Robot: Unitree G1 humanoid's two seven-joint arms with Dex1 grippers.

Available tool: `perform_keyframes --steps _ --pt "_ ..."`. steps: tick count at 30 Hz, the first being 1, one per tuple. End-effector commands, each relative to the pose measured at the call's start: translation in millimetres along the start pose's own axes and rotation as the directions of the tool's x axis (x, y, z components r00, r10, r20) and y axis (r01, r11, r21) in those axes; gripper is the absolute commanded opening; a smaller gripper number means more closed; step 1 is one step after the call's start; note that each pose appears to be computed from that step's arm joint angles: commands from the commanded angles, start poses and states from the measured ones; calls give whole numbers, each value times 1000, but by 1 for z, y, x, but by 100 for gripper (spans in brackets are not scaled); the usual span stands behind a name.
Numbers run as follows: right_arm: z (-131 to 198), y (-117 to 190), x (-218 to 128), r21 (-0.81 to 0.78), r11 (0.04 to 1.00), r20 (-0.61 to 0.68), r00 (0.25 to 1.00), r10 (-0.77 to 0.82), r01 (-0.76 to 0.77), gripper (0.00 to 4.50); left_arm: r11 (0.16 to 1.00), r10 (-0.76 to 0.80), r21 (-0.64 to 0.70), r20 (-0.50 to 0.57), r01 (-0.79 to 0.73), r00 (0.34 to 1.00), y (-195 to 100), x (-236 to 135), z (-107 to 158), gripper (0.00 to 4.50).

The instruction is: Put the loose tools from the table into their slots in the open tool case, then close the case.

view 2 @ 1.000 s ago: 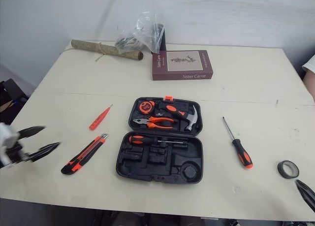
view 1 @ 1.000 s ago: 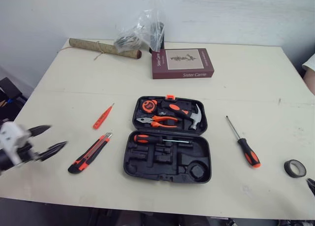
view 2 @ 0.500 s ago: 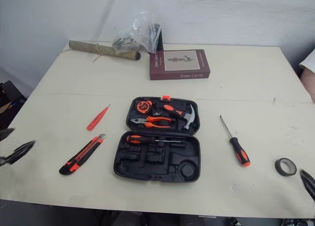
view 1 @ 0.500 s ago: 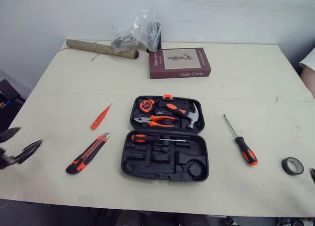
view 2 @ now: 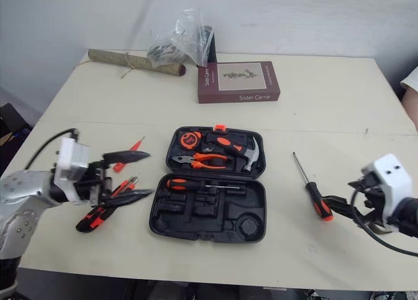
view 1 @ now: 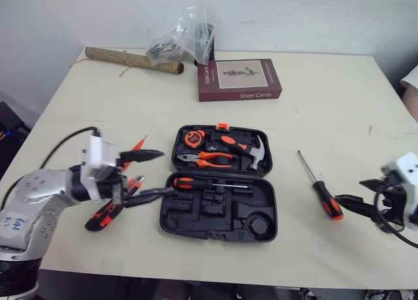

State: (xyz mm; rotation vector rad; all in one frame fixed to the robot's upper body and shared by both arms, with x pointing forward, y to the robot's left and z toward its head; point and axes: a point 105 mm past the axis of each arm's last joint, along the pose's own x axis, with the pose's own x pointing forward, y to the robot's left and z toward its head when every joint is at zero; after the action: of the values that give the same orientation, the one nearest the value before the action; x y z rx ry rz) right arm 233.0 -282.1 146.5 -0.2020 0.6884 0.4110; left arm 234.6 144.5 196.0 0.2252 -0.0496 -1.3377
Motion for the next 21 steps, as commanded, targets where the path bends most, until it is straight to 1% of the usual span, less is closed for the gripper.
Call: perform_keyframes --steps 1,4,7,8,10,11,12,13,14,16,17,19,21 --pt "-10 5 9 15 1000 -101 995 -11 12 450 998 -56 13 21 56 998 -11 8 7 440" --pt "-19 2 19 5 999 -145 988 -53 54 450 997 -70 20 -4 70 998 -15 9 4 440" --pt "-26 1 29 12 998 -140 988 -63 65 450 998 -63 26 2 63 998 -14 10 5 440" --pt "-28 -3 32 -9 996 -130 987 -89 89 424 998 -63 27 3 63 998 -15 10 5 449" --pt "-30 -8 36 -35 992 -120 985 -122 119 372 997 -65 29 2 65 998 -15 11 5 450" --pt "-28 -10 38 -33 990 -87 986 -140 137 330 997 -65 31 0 65 998 -16 11 5 450" --pt "-26 -11 39 -25 989 -53 987 -150 149 272 997 -64 32 0 64 998 -16 11 5 450" --pt "-24 -12 40 -18 987 -19 987 -159 159 236 997 -63 33 0 63 998 -15 11 5 450" --pt "-22 -13 40 -13 986 6 987 -163 164 180 998 -62 34 0 62 998 -15 11 5 450" --pt "-26 -11 40 -14 988 23 988 -155 155 105 998 -55 35 0 55 998 -15 10 4 450" --pt "-27 -11 39 -17 988 28 988 -152 152 98 998 -51 36 0 51 999 -15 10 3 450" --pt "-20 -11 35 -53 986 111 982 -152 158 98 998 -45 34 1 45 999 -15 9 2 450" --pt "2 -12 26 -94 981 235 962 -141 167 98 999 -40 36 -4 40 999 -16 5 -1 450"
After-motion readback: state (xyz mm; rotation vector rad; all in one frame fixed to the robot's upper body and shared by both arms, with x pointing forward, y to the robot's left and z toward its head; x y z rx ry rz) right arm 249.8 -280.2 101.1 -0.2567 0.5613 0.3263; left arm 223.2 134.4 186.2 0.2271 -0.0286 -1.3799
